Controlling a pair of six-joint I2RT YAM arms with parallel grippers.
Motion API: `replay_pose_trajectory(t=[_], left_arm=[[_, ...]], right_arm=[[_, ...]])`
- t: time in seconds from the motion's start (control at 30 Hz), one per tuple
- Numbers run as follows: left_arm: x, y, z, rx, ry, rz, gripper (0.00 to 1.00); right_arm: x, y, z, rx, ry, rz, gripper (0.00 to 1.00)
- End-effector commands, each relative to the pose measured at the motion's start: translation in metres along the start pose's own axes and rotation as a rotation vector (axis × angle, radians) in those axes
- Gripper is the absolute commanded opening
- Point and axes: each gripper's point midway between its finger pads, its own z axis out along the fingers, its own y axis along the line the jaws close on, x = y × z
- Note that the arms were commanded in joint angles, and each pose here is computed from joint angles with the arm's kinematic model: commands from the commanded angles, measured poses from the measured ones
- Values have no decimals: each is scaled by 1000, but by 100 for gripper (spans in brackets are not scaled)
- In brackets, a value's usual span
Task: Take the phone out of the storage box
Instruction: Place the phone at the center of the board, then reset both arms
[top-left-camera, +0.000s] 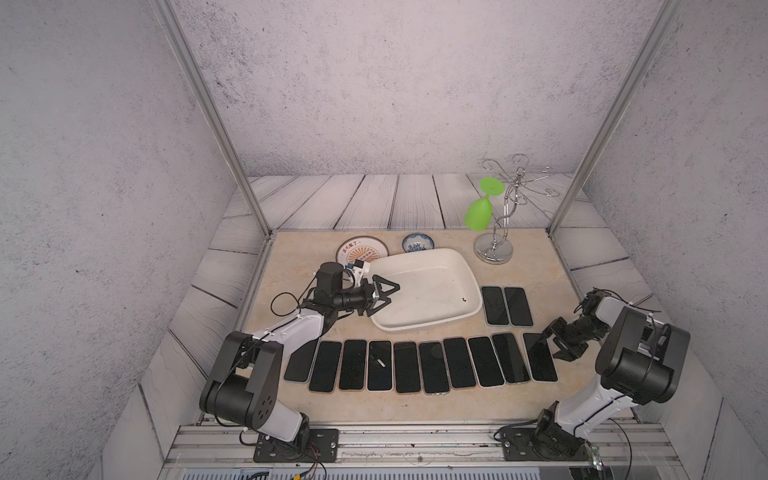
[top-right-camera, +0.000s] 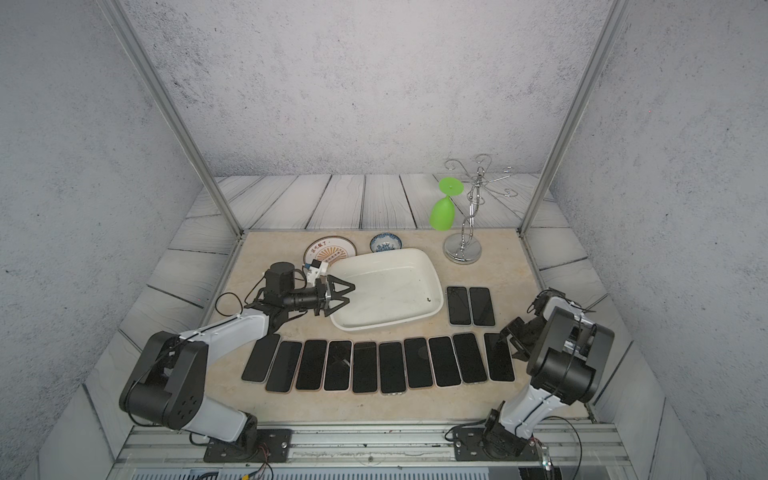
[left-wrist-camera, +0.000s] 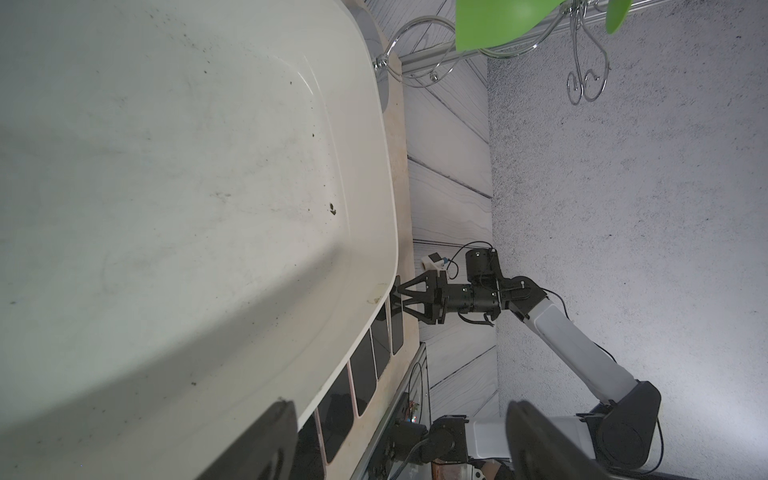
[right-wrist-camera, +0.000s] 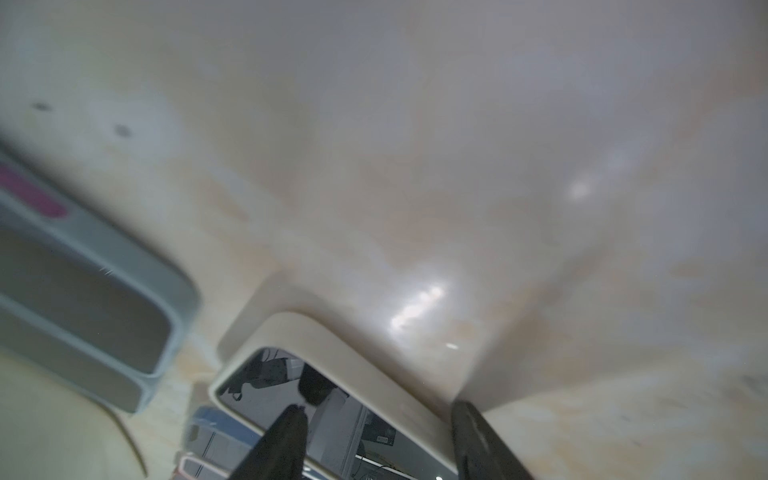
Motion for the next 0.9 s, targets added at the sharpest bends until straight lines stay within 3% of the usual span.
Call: replay_pose_trajectory(t=[0.0,0.23,0.43,0.47,0.5,0.7,0.77,0.87], left_arm=[[3,-6,3,17,25,9,85],[6,-6,6,9,37,17,85],[8,-7,2,-34,37,50,88],[6,-11,-1,-41,29,70,88],[5,-15,-4,-45,19,93,89],[-9,-36,-57,-182,-174,299,92],[-19,-27,-89,-338,-297,337,98],[-44,-2,-140,-555,-481,365,98]], right_arm=[[-5,32,4,-130,8,-73,61],[4,21,-6,-71,0,-98,68],[-12,25,-49,-90,-145,-73,84],[-15,34,-60,-121,-182,-89,86],[-17,43,-71,-160,-220,-108,98],[-22,97,-135,-358,-570,-340,99],[-18,108,-148,-314,-748,-453,99],[-10,123,-152,-298,-946,-581,99]])
